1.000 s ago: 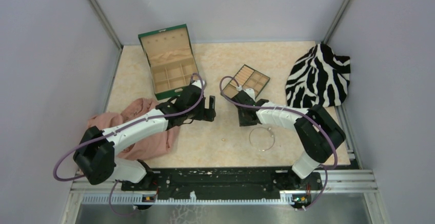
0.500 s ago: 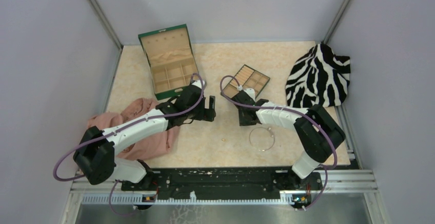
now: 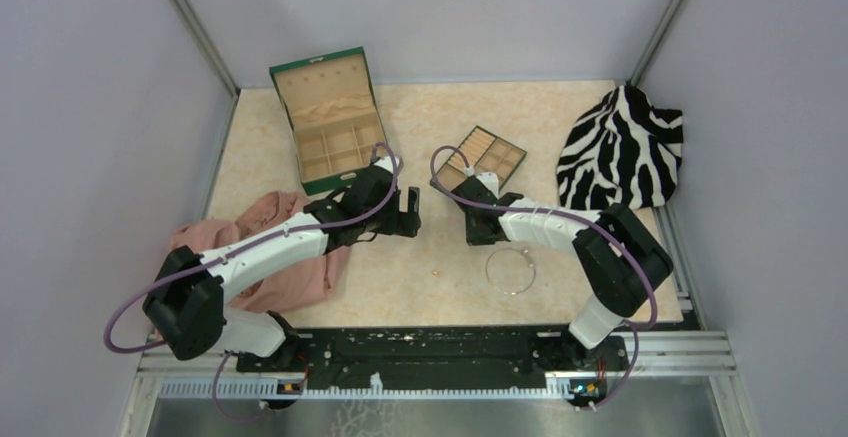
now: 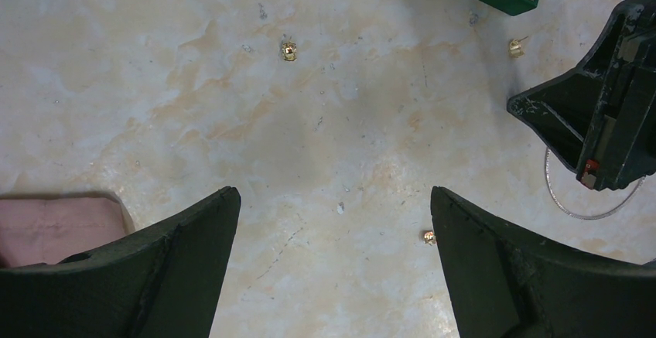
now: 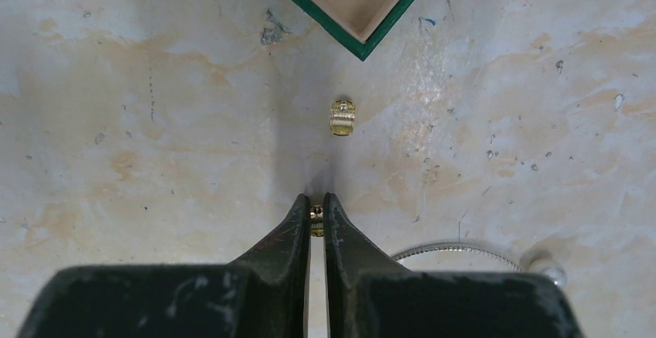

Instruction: Organize the mixed jewelry

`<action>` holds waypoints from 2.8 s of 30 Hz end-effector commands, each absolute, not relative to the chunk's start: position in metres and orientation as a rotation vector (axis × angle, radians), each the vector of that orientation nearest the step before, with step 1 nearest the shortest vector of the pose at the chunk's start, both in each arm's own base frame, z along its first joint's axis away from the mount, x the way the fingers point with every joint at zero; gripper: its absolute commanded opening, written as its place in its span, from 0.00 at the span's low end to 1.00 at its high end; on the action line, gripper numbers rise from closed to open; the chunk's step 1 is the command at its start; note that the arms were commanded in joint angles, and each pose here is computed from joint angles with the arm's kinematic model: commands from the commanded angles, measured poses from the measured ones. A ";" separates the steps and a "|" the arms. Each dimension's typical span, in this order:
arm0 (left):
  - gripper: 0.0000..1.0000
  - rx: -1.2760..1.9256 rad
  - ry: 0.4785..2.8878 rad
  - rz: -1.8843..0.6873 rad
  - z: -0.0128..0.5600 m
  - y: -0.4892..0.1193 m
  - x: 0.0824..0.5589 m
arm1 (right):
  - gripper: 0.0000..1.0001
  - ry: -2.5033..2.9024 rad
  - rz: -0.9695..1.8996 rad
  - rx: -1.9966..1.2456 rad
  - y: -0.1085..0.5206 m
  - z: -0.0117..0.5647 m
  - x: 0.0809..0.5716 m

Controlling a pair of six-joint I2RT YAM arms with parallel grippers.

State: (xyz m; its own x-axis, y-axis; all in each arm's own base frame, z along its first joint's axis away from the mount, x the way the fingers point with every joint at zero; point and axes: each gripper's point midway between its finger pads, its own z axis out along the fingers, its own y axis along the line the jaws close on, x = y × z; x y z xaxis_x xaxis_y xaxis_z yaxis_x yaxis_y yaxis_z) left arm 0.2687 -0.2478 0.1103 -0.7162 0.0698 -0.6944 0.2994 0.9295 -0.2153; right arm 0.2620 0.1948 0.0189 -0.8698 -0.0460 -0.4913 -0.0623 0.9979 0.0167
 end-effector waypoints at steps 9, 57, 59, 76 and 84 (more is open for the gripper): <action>0.99 0.253 2.355 -0.418 0.105 -0.249 0.267 | 0.03 2.574 0.531 0.087 0.211 0.083 0.273; 0.99 0.286 2.340 -0.381 0.107 -0.243 0.268 | 0.03 2.247 1.062 0.455 0.162 0.161 0.377; 0.99 0.287 2.335 -0.385 0.108 -0.243 0.268 | 0.03 2.261 0.988 0.458 0.156 0.157 0.390; 0.99 0.327 2.350 -0.370 0.104 -0.245 0.269 | 0.03 2.312 0.613 0.461 0.120 0.133 0.469; 0.99 0.328 2.362 -0.344 0.101 -0.243 0.270 | 0.03 2.349 0.567 0.456 0.120 0.113 0.501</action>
